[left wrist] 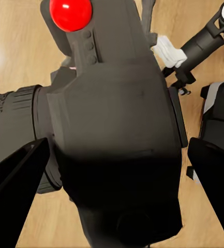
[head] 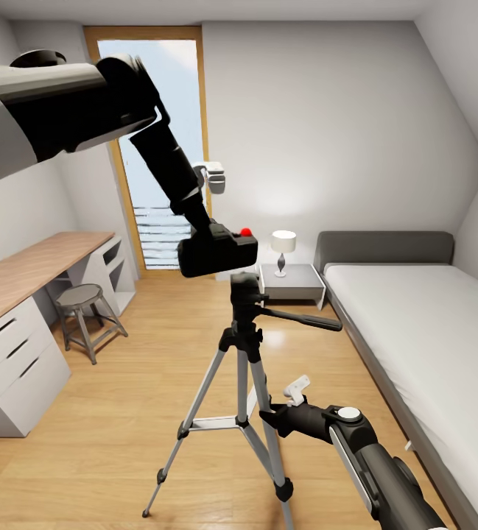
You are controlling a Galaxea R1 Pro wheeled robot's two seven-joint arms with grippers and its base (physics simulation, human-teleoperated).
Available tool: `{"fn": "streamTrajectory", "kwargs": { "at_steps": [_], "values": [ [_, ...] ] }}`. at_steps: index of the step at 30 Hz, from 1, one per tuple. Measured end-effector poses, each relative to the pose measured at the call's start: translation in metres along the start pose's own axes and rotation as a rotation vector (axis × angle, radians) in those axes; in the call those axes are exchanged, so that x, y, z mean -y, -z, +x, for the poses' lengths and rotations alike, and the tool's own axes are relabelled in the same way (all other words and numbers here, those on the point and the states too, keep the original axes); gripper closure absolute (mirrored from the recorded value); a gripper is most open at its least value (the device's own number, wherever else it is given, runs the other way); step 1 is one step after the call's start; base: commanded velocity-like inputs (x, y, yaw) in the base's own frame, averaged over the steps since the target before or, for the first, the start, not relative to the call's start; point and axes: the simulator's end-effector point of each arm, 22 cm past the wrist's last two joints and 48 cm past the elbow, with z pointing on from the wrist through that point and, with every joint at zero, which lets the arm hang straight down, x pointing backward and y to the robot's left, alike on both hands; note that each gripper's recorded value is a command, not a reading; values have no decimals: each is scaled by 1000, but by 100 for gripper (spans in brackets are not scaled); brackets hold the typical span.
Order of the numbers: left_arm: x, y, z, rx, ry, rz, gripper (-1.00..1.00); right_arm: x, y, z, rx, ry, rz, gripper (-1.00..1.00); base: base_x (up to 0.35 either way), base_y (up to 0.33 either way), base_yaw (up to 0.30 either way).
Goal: Attach the digital camera to the camera tripod in the bedroom.
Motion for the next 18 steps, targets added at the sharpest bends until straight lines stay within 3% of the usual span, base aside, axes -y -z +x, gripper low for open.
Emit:
{"fn": "streamTrajectory", "kwargs": {
  "at_steps": [7, 18],
  "values": [
    [0, -5, -28, 78, -58, 23, 100, 0, 0, 0, 0, 1, 0, 100, 0, 0, 0],
    [1, -9, -45, 126, -67, 41, 100, 0, 0, 0, 0, 1, 0, 100, 0, 0, 0]
  ]
}}
